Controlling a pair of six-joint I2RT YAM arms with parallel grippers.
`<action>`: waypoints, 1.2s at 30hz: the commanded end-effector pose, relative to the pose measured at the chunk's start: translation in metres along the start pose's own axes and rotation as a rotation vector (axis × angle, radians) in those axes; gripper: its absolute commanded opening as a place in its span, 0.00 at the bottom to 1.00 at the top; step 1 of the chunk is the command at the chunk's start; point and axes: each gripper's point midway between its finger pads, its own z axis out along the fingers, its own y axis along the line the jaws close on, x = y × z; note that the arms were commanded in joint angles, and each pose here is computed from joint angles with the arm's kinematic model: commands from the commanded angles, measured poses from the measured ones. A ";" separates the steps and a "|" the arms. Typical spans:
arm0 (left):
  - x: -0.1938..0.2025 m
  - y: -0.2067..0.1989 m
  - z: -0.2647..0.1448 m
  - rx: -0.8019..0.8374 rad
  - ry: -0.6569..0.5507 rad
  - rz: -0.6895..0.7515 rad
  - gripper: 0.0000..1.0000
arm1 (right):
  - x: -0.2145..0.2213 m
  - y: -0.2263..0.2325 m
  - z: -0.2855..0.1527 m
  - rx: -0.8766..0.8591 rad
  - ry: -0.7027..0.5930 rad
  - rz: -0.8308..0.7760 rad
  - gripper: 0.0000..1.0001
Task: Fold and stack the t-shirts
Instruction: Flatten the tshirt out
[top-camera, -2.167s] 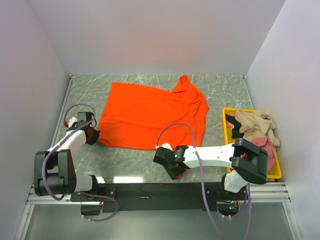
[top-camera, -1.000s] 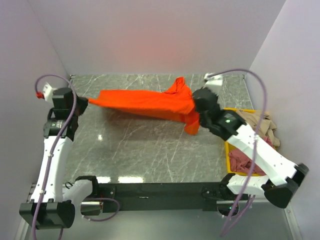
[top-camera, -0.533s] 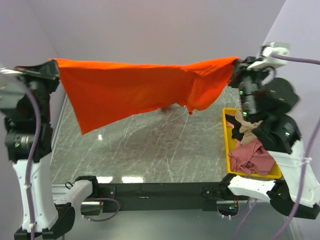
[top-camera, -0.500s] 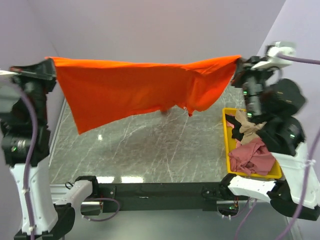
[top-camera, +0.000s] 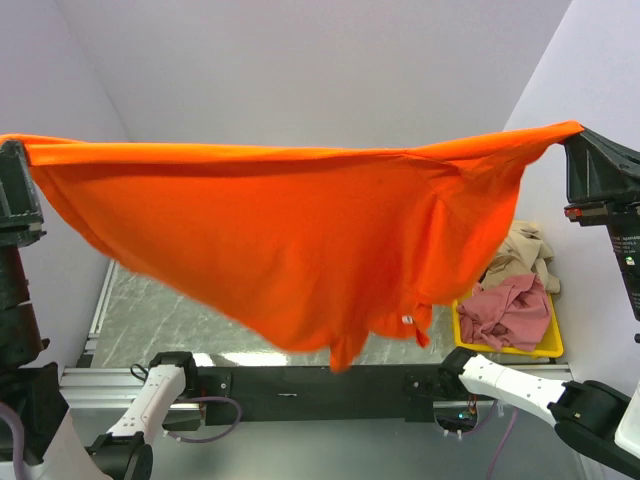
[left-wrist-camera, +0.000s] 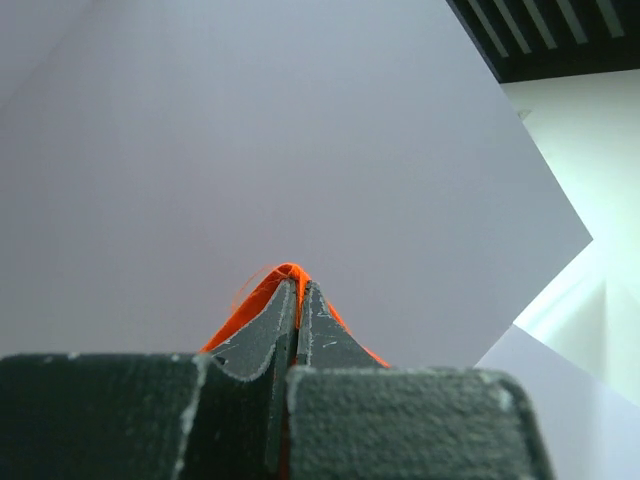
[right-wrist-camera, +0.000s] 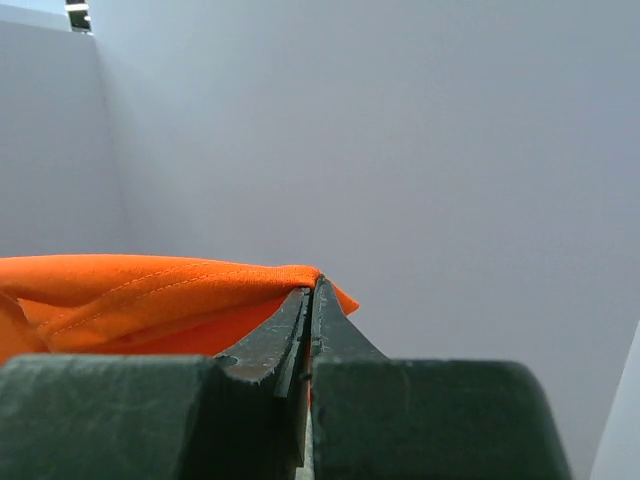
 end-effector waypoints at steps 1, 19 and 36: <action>0.017 0.017 0.021 -0.044 0.023 0.045 0.01 | 0.007 0.001 0.014 0.011 0.002 -0.068 0.00; 0.350 0.395 0.086 -0.683 0.486 0.270 0.01 | 0.440 0.000 0.138 0.079 0.743 -0.233 0.00; 0.501 0.563 0.138 -0.800 0.723 0.342 0.01 | 0.619 -0.039 0.205 0.189 0.935 -0.223 0.00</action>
